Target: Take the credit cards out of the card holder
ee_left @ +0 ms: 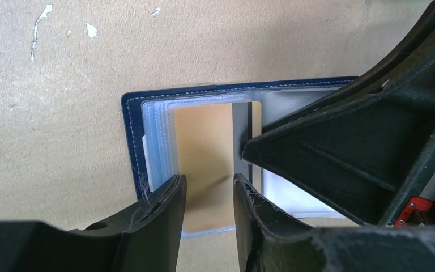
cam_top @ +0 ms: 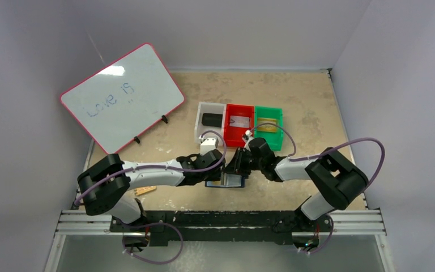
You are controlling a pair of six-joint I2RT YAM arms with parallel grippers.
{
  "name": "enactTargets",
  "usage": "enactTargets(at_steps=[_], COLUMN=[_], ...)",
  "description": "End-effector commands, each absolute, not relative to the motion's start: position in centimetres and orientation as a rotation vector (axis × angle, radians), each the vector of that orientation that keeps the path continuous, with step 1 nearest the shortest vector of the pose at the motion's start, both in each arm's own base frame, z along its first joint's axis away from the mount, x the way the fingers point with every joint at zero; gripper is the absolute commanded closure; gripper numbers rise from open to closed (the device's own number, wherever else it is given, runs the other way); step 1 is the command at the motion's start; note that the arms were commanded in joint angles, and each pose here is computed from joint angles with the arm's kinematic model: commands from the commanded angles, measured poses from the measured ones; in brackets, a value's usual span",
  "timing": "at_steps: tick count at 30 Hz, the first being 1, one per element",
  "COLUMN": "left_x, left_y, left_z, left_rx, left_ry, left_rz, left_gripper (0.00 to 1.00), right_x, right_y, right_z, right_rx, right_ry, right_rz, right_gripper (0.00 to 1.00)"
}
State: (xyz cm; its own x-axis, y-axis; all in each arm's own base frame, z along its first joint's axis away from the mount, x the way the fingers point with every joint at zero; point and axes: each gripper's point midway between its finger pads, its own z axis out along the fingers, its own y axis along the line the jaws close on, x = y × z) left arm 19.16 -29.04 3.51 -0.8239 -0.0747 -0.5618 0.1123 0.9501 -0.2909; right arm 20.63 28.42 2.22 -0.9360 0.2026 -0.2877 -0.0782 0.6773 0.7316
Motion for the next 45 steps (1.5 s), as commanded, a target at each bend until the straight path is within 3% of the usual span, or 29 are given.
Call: enactTargets(at_steps=[1,8,17,20,22,27,32,37,45], left_x=[17.8,17.5,17.0,16.9,17.0,17.6,17.8,17.9,18.3], left_y=[-27.6,-27.7,-27.6,-27.4,-26.9,-25.8,-26.2,-26.2,-25.4], left_z=[1.8,1.7,0.8,0.6,0.5,0.7,0.8,0.8,1.6], left_rx=[0.043,0.06,0.086,0.091,0.084,0.052,0.053,0.025,-0.014], left_ry=[2.557,2.566,2.6,2.604,2.603,2.583,2.575,2.568,2.529], left_rz=[-0.384,-0.402,-0.389,-0.379,-0.345,-0.262,-0.277,-0.286,-0.267], left_gripper=[0.62,0.61,0.79,0.8,0.81,0.81,0.81,0.81,0.85], right_x=[19.8,18.9,19.1,19.3,19.4,19.4,18.4,18.6,18.7], right_y=[29.0,29.8,30.0,29.9,29.5,28.8,29.8,29.8,28.2], right_z=[2.7,3.1,3.8,3.8,3.5,3.1,5.1,4.7,3.6], right_rx=[0.113,0.153,0.187,0.195,0.214,0.21,0.158,0.172,0.189], right_ry=[2.513,2.49,2.467,2.468,2.483,2.508,2.446,2.463,2.518], right_rz=[1.245,1.389,1.414,1.4,1.361,1.297,1.467,1.446,1.305], right_gripper=[0.75,0.79,0.81,0.9,0.91,0.84,0.81,0.93,0.96])
